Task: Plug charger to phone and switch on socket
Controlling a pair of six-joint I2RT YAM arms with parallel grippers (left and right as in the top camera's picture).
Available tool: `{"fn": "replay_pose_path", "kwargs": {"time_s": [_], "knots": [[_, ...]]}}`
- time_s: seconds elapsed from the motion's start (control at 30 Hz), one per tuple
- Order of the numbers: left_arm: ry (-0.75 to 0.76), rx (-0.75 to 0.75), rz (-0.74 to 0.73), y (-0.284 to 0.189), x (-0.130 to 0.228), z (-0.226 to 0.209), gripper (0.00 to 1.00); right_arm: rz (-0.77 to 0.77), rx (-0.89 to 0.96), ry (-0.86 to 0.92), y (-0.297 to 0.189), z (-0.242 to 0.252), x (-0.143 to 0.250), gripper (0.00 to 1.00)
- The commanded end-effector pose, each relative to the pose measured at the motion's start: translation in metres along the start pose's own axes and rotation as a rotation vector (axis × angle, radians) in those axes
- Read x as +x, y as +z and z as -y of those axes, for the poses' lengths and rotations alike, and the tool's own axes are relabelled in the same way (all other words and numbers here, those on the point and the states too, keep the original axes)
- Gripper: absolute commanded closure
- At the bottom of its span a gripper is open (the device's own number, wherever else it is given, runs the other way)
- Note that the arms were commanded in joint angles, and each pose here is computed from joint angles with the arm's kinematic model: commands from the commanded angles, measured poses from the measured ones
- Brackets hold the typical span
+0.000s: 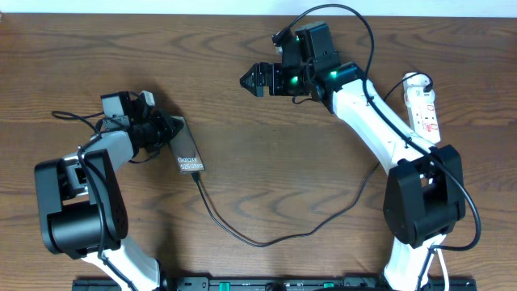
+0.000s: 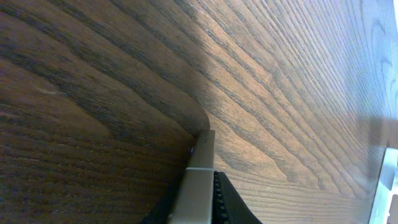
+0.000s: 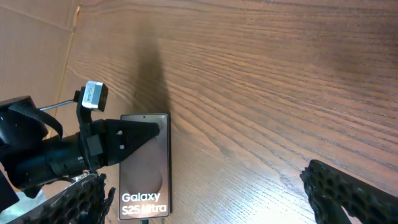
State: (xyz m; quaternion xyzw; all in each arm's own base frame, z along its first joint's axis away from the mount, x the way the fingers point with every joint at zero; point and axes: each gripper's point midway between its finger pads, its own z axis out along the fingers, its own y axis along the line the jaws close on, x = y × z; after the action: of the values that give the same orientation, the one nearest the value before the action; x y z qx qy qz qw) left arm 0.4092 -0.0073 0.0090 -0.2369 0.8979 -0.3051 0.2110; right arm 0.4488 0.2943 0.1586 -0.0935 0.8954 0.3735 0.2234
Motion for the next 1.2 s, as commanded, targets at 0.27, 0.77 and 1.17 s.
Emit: {"fn": "replay_pose_path", "kwargs": {"time_s": [0.27,0.77,1.17], "knots": [[-0.006,-0.099,0.007,0.0016,0.0043,-0.0225,0.77,0.002,-0.002,-0.024,-0.0002,-0.0047,-0.0006,0.01],[-0.019,-0.109,-0.013,0.0013,0.0095,-0.0249,0.63,0.001,-0.002,-0.024,-0.0002,-0.0046,-0.0005,0.01],[-0.021,-0.111,-0.016,0.0013,0.0104,-0.0253,0.57,-0.002,0.000,-0.022,-0.0002,-0.0042,0.0003,0.01]]}}
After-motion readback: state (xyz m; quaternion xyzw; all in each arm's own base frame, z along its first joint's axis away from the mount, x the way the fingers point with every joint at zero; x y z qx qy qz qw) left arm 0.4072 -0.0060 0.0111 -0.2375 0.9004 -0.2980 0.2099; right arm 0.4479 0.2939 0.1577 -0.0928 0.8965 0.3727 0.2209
